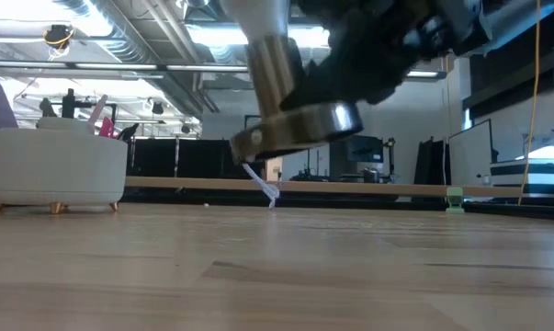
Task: Screw lightbulb
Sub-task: Insert the lightbulb into the lamp
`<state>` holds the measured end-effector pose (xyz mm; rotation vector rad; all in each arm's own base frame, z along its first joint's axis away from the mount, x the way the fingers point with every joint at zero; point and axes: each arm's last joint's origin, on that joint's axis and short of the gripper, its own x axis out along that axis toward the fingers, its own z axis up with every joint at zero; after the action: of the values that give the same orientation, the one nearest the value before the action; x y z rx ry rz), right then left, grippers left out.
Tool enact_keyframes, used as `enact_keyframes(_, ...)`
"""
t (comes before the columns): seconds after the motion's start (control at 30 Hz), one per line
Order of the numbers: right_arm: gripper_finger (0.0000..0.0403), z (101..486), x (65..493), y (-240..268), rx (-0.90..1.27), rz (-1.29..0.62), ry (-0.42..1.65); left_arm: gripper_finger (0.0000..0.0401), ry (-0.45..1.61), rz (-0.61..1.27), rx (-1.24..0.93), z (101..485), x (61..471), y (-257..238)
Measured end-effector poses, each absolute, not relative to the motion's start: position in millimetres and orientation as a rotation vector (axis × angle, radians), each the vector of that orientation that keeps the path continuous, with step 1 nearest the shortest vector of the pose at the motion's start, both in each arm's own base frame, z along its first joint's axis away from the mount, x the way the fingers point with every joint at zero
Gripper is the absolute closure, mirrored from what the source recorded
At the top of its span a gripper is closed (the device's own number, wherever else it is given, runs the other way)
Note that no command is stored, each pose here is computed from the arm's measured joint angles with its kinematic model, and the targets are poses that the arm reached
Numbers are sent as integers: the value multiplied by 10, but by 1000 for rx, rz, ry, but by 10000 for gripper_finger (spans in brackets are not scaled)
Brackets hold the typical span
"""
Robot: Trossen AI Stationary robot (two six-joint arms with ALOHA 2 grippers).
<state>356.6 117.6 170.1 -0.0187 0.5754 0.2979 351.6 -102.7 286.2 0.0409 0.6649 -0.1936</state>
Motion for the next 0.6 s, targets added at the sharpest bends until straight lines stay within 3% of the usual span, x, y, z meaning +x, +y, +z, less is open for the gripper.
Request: enact_keyframes(0.6,222,1502,3528,1103,-70,172,536,99,680,-101,55,2843,3516,-974)
